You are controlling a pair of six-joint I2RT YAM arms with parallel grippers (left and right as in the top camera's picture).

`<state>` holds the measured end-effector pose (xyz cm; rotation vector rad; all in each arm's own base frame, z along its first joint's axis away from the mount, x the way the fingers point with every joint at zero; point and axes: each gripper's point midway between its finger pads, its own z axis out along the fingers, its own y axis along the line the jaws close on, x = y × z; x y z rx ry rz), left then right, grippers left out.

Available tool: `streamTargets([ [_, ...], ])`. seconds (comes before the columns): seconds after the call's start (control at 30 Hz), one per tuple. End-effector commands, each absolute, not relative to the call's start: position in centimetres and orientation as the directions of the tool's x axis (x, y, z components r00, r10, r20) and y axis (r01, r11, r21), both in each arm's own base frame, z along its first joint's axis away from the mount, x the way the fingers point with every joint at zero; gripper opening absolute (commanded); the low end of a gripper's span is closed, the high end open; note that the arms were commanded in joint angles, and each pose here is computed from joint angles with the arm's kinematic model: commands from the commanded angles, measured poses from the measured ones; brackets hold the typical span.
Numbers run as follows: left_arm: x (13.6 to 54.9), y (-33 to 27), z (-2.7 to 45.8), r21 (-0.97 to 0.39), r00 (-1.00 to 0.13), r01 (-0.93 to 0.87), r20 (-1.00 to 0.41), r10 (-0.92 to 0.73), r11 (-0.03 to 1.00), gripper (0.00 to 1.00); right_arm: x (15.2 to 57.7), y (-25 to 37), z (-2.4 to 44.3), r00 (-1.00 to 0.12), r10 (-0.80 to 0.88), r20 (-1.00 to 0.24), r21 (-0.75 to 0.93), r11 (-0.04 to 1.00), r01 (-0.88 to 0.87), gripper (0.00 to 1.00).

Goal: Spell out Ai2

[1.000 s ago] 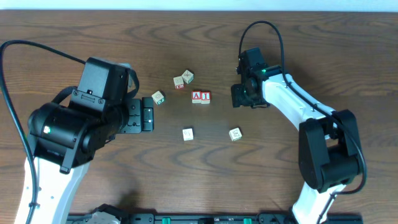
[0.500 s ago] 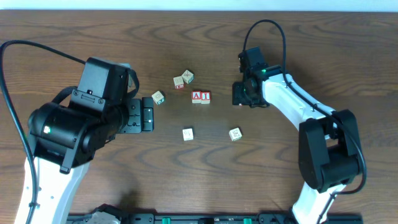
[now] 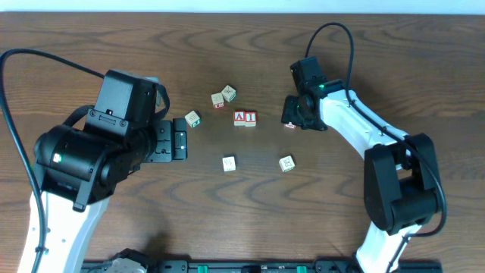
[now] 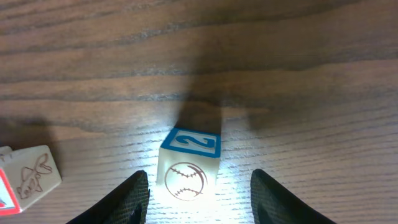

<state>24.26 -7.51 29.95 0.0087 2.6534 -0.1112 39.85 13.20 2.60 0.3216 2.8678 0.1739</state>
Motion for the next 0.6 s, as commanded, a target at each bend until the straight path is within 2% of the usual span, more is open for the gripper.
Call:
streamTargets([
  [0.0,24.3,-7.1,29.7,-0.058,-0.885,0.011,-0.464,-0.017,0.998,0.96,39.9,13.6,2.3,-0.941,0.254,-0.225,0.154,0.962,0.224,0.53],
  [0.17,24.3,-7.1,29.7,-0.058,-0.885,0.011,-0.464,-0.017,0.998,0.95,39.5,14.1,1.2,-0.949,0.238,-0.207,0.143,0.967,0.212,0.52],
  [0.3,24.3,-7.1,29.7,-0.057,-0.885,0.011,-0.464,-0.017,0.998,0.95,39.4,14.2,0.0,-0.953,0.229,-0.197,0.123,0.970,0.208,0.40],
  [0.37,24.3,-7.0,29.7,-0.053,-0.885,0.010,-0.465,-0.016,0.999,0.95,39.7,14.0,0.0,-0.951,0.226,-0.212,0.112,0.972,0.206,0.38],
  [0.5,24.3,-7.0,29.7,-0.052,-0.885,0.009,-0.465,-0.016,0.999,0.95,40.3,13.7,0.1,-0.947,0.206,-0.246,0.093,0.978,0.188,0.26],
  [0.57,24.4,-7.0,29.7,-0.052,-0.885,0.009,-0.466,-0.016,0.999,0.95,41.0,13.9,0.3,-0.947,0.163,-0.276,0.094,0.985,0.142,0.27],
])
